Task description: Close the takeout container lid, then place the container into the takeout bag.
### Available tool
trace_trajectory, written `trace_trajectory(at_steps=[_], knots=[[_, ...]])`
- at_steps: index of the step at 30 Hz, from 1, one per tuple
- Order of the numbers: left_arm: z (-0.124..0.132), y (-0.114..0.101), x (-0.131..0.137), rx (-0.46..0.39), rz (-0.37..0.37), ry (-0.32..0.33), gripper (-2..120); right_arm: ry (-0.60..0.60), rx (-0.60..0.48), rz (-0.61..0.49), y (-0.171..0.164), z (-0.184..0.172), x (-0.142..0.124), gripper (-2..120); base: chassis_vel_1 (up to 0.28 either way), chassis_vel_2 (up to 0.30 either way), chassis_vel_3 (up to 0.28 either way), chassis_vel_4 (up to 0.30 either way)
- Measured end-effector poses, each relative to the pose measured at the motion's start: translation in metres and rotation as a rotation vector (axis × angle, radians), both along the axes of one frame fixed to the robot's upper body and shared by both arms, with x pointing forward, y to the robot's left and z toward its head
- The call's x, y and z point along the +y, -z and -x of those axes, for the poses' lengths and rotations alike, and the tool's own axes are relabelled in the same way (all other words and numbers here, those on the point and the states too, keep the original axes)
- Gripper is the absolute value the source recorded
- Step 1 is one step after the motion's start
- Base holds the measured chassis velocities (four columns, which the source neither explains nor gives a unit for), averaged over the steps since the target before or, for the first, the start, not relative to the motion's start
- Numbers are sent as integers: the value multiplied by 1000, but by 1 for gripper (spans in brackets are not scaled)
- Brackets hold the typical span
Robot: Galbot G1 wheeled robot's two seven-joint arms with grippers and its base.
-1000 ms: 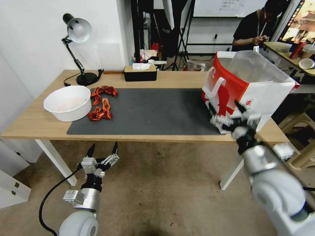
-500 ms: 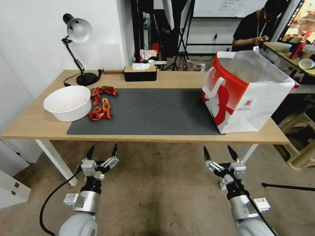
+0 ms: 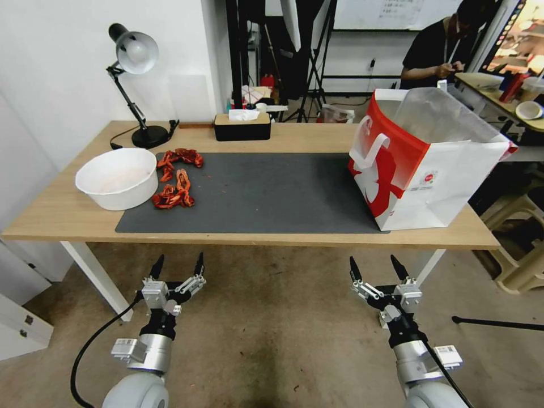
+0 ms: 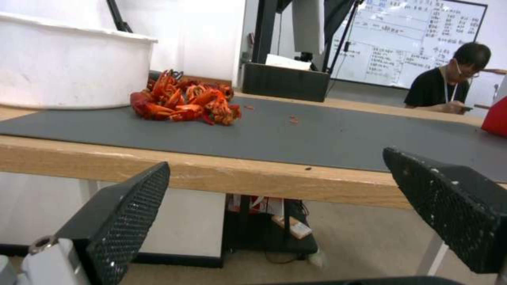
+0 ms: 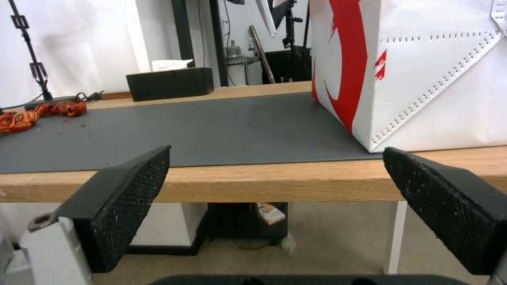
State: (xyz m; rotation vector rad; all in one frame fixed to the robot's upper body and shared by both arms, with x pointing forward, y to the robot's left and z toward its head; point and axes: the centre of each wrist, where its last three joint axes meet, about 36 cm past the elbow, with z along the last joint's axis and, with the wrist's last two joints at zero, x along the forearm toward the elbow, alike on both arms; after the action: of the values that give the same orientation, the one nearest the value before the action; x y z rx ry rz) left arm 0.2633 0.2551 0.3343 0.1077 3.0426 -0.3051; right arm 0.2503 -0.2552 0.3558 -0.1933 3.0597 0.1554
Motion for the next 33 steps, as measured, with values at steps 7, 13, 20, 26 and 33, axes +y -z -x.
trace_trajectory(at_steps=[7,13,20,26,33], knots=[[0,0,0,0,0,0,100,0,0,-1,0,0,0,100,0,0,0,0],[0,0,0,0,0,0,100,0,1,-1,-1,-1,0,100,0,0,0,0],[0,0,0,0,0,0,100,1,1,-1,-1,-1,0,100,0,0,0,0],[0,0,0,0,0,0,100,1,1,-1,-1,-1,0,100,0,0,0,0],[0,0,0,0,0,0,100,1,1,-2,-1,-1,0,100,0,0,0,0]])
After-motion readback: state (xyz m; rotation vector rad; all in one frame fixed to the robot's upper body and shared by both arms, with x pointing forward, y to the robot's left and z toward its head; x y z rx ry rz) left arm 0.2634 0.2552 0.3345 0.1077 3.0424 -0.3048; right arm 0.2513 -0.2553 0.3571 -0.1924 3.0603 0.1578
